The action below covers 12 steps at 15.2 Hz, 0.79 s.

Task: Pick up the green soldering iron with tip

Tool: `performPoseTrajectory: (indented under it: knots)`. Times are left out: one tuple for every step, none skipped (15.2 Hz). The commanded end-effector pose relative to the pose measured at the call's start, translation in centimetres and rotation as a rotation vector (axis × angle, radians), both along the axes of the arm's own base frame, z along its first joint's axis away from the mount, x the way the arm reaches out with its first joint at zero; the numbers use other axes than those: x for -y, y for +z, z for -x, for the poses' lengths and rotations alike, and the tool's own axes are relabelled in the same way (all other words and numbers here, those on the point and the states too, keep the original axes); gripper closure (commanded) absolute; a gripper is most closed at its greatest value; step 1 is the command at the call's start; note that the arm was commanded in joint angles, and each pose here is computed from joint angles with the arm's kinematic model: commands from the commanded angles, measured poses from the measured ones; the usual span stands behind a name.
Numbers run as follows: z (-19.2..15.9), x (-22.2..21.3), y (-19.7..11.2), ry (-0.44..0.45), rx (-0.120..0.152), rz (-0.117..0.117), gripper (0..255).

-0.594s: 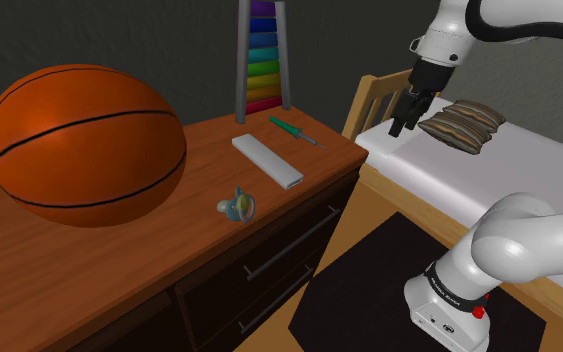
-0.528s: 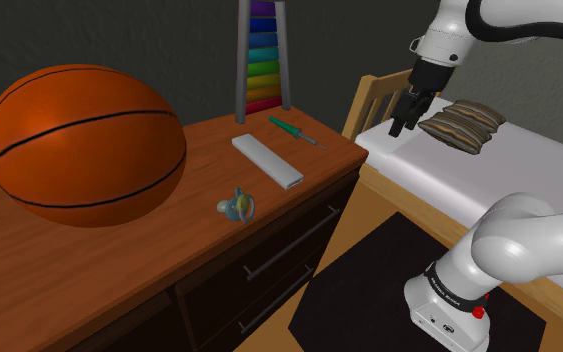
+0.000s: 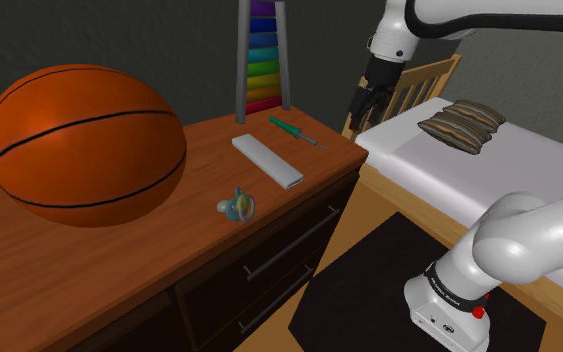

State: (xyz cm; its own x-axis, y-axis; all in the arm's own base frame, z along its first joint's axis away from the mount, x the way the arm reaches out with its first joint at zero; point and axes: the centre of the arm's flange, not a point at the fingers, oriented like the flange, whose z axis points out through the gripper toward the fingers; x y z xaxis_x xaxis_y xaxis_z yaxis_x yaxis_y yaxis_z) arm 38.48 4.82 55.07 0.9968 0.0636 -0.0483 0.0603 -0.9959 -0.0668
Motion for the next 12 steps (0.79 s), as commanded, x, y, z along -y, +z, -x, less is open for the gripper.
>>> performPoseTrajectory:
  knots:
    - [-2.5, -1.1, -0.4, 0.000, -0.005, 0.001, 0]
    - [-3.6, -1.8, -0.6, 0.000, -0.008, 0.002, 0]
    - [-4.8, -2.4, -0.8, 0.000, -0.011, 0.003, 0]
    - [-6.0, -3.1, -1.0, 0.000, -0.013, 0.004, 0]
    - [-7.1, -3.8, -1.2, 0.000, -0.016, 0.005, 0]
    - [-8.3, -4.4, -1.5, 0.000, -0.018, 0.006, 0]
    - [-9.5, -5.1, -1.7, 0.000, -0.021, 0.007, 0]
    - [-10.6, -5.7, -2.0, 0.000, -0.023, 0.007, 0]
    - [-11.8, -6.4, -2.2, 0.000, -0.026, 0.008, 0]
    - [-12.9, -7.1, -2.4, 0.000, -0.029, 0.009, 0]
    - [-14.1, -7.7, -2.7, 0.000, -0.031, 0.010, 0]
    - [-15.3, -8.4, -3.0, 0.000, -0.034, 0.011, 0]
